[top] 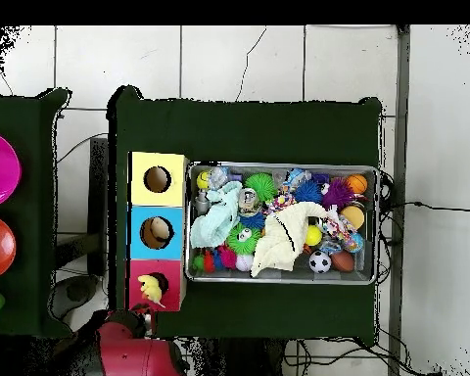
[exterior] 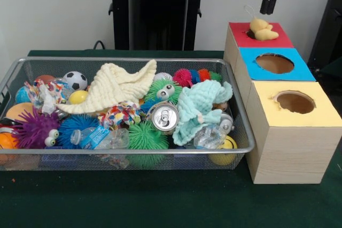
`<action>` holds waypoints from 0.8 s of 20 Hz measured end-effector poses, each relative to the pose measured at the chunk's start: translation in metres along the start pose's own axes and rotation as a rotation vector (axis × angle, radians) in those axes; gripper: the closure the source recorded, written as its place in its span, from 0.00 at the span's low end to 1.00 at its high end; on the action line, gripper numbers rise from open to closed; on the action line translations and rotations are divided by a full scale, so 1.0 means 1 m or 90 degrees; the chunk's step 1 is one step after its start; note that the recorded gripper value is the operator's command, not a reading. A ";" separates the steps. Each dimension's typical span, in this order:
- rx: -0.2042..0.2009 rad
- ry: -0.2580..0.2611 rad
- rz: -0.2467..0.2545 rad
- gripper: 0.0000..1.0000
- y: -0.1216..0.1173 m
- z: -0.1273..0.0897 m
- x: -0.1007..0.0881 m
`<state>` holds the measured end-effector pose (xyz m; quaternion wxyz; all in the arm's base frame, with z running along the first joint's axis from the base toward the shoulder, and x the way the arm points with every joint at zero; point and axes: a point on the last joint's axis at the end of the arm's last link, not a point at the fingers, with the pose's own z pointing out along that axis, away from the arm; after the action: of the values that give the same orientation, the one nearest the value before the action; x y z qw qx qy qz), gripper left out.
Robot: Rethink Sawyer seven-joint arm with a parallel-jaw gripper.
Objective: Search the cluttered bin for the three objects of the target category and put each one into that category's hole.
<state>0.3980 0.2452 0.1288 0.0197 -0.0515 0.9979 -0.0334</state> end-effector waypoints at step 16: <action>0.002 -0.017 0.024 1.00 -0.015 0.014 -0.025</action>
<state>0.4252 0.2321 0.1167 0.0341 -0.0333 0.9983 -0.0338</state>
